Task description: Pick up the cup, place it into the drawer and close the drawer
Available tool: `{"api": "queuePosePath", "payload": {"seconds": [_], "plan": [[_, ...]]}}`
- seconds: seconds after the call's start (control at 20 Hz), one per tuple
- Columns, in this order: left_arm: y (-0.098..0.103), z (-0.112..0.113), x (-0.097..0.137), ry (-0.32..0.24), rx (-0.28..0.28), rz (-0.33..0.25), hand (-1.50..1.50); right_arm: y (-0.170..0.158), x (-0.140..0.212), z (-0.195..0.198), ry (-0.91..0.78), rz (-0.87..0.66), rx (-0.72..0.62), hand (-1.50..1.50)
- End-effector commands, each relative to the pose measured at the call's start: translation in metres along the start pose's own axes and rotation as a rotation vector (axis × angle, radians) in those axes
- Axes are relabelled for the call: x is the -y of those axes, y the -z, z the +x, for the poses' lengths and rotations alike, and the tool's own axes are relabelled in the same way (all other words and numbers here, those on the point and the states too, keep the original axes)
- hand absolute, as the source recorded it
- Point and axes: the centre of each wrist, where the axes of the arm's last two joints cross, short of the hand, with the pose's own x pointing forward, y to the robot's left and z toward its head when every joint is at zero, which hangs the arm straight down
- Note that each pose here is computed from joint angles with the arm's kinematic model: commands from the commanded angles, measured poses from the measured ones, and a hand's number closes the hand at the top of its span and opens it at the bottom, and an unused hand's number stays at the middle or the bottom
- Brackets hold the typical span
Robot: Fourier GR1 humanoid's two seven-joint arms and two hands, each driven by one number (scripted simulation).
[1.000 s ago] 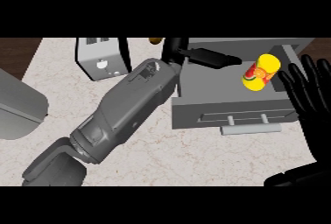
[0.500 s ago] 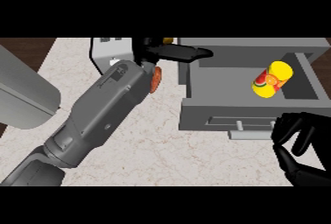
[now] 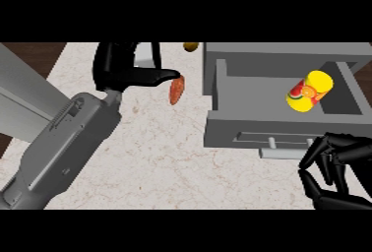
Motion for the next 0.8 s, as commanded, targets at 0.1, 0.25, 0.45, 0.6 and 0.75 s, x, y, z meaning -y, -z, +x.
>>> {"api": "queuePosePath", "payload": {"seconds": [0.1, 0.25, 0.45, 0.6, 0.75], "plan": [[-0.053, 0.005, -0.056, -0.004, -0.020, 0.034, -1.50, 0.014, -0.010, -0.023, -0.070, 0.004, -0.069, 1.50], [-0.082, 0.006, -0.058, -0.031, -0.031, 0.017, -1.50, 0.024, -0.013, -0.015, -0.183, 0.041, -0.065, 1.50], [-0.073, 0.020, -0.087, -0.013, -0.026, 0.053, -1.50, 0.028, -0.011, -0.035, -0.433, 0.178, -0.060, 1.50], [-0.108, 0.002, -0.101, -0.009, -0.026, 0.026, -1.50, 0.035, -0.034, -0.056, -0.526, 0.199, -0.081, 1.50], [-0.125, 0.007, -0.122, -0.011, -0.017, 0.057, -1.50, 0.029, -0.029, -0.082, -0.571, 0.226, -0.118, 1.50]]}}
